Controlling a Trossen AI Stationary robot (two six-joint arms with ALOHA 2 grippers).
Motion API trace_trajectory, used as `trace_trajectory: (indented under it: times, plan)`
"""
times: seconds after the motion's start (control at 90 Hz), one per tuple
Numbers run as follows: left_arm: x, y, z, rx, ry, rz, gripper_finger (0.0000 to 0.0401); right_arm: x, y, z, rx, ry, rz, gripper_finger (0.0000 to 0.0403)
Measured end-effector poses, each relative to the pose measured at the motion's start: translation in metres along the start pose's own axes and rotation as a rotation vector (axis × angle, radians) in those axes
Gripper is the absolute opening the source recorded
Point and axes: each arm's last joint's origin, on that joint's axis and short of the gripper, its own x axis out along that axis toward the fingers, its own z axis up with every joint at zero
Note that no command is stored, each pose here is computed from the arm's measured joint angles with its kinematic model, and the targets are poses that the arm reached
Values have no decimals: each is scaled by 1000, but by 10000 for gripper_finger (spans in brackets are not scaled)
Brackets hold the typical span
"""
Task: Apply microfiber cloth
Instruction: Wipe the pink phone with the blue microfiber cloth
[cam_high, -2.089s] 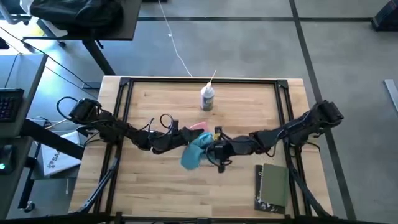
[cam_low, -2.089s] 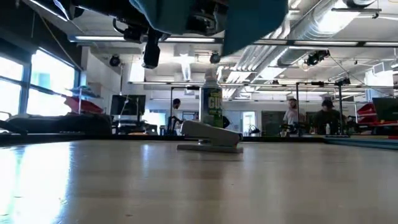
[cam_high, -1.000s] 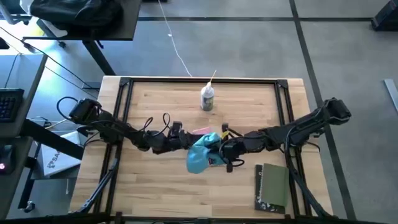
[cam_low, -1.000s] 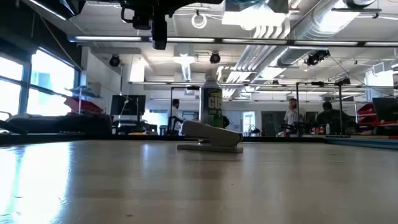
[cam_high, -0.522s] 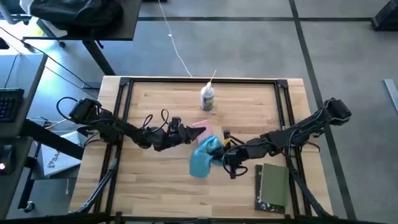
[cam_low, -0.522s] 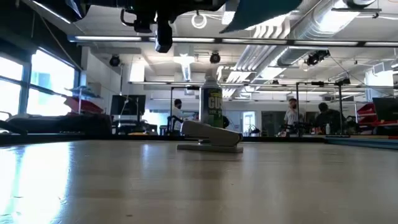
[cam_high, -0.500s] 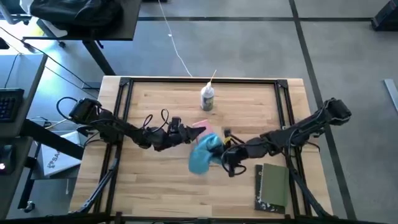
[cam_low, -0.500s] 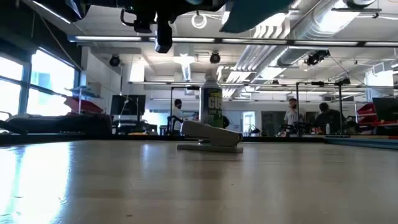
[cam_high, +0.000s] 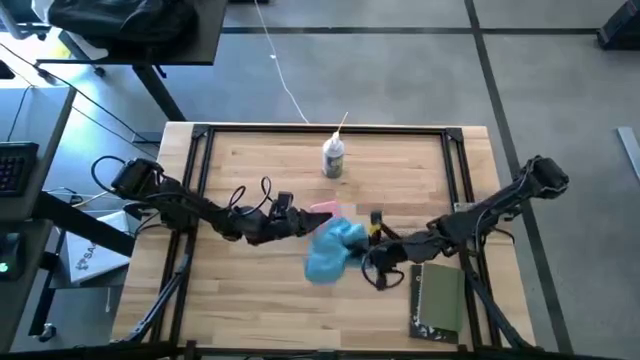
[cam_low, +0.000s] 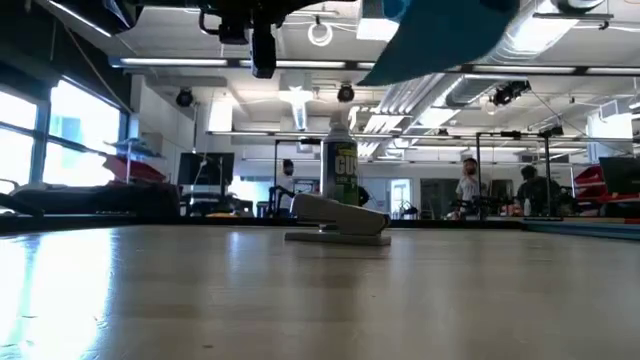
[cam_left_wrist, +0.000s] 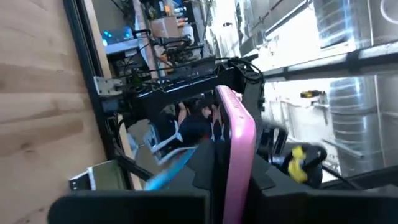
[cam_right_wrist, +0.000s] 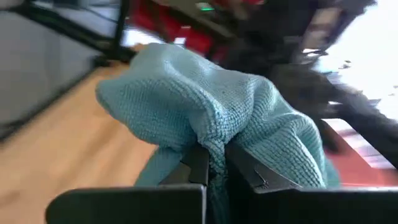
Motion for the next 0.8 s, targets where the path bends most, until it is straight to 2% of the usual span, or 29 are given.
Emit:
trace_trajectory:
  times: [0.089, 0.178, 0.311, 0.4, 0.489, 0.578, 0.711, 0.8]
  plan:
    - [1, -3, 2, 13, -16, -27, 5, 0, 3, 0, -1, -11, 46, 0]
    - [0, -12, 2, 64, 17, -85, 5, 3, -1, -1, -26, -22, 27, 0]
    - [-3, -10, -5, 160, 12, -61, 5, 11, -20, -3, -2, -38, -16, 0]
    - [-4, -10, -6, 218, -3, -46, 5, 18, -31, -8, 37, -45, 38, 0]
    - [-6, -10, -9, 243, 3, -46, 5, 21, -35, -9, 66, -82, 142, 0]
    - [-5, -9, -9, 275, 5, -39, 5, 21, -34, -13, 88, -36, 182, 0]
    - [-5, -7, -8, 346, -7, -24, 5, 8, -35, -21, 67, 122, 64, 0]
    - [-5, -6, -8, 376, -8, -19, 5, -8, -39, -15, 41, 135, -23, 0]
